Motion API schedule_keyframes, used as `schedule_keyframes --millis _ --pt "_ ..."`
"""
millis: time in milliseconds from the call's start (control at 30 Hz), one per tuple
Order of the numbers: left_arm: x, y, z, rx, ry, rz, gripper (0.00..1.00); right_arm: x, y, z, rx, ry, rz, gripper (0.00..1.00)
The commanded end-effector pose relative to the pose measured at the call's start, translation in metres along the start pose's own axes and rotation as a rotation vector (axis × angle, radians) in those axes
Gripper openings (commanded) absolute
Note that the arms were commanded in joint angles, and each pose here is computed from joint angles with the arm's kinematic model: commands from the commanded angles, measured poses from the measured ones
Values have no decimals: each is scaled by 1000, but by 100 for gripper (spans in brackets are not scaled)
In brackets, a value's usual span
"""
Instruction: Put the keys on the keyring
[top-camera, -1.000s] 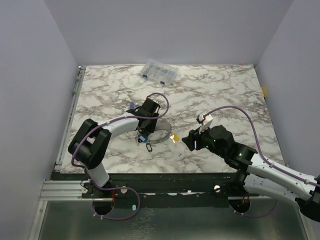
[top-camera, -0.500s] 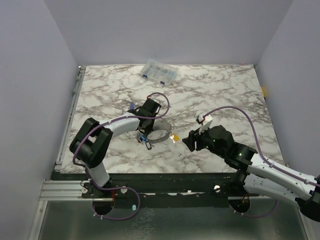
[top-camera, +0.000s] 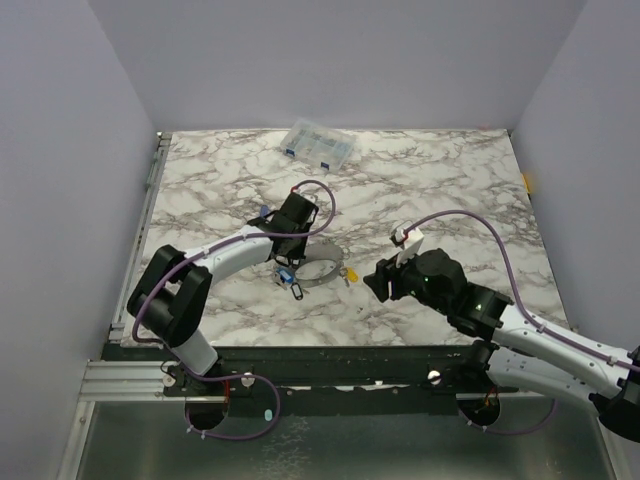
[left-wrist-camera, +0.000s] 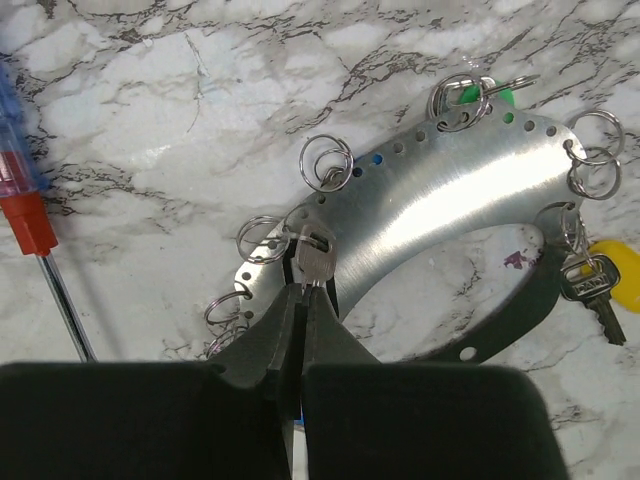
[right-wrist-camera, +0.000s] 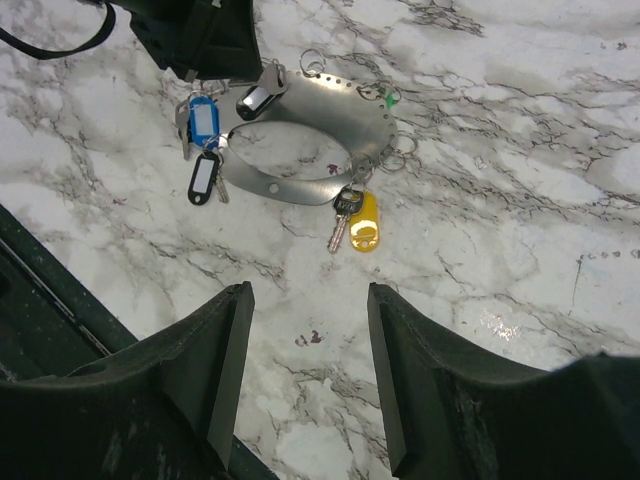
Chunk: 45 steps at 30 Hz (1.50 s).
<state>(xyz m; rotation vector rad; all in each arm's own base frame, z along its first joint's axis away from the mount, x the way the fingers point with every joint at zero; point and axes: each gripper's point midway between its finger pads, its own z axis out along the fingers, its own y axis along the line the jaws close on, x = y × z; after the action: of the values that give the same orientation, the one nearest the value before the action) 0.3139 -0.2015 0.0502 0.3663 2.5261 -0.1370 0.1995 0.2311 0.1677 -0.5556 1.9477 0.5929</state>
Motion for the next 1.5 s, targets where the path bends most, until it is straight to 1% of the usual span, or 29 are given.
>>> schedule_keyframes --millis 0,167,300,433,467,533,800,1033,1100,1167,1300,1467 --pt "-6 -8 -17 48 -20 -12 0 -13 4 0 -14 -15 0 59" --pt "-8 -11 -23 68 -28 -17 0 -14 4 1 -12 -19 -2 59" --pt "-1 -8 -17 50 -9 -18 1 -15 5 1 -14 -18 -1 58" --pt "11 2 -9 -7 10 -36 43 -13 5 1 -16 -13 4 59" --pt "14 3 -7 -13 14 -42 49 -13 5 1 -17 -12 5 59" --pt "20 4 -5 -16 26 -43 54 -12 5 0 -14 -9 6 59" --pt "38 -2 9 -29 64 -11 54 -11 5 2 -16 -6 7 59" --pt "43 -5 20 -106 67 25 50 -9 5 4 -15 4 3 58" --pt "46 -4 22 -128 69 25 47 -8 4 3 -12 4 0 59" --pt "49 -5 23 -152 64 34 44 -7 3 3 -11 5 -1 59" --pt "48 -7 24 -216 44 69 44 -6 3 3 -10 3 -4 59" --pt "38 -9 18 -281 -10 88 44 -8 4 4 -13 2 -12 59"
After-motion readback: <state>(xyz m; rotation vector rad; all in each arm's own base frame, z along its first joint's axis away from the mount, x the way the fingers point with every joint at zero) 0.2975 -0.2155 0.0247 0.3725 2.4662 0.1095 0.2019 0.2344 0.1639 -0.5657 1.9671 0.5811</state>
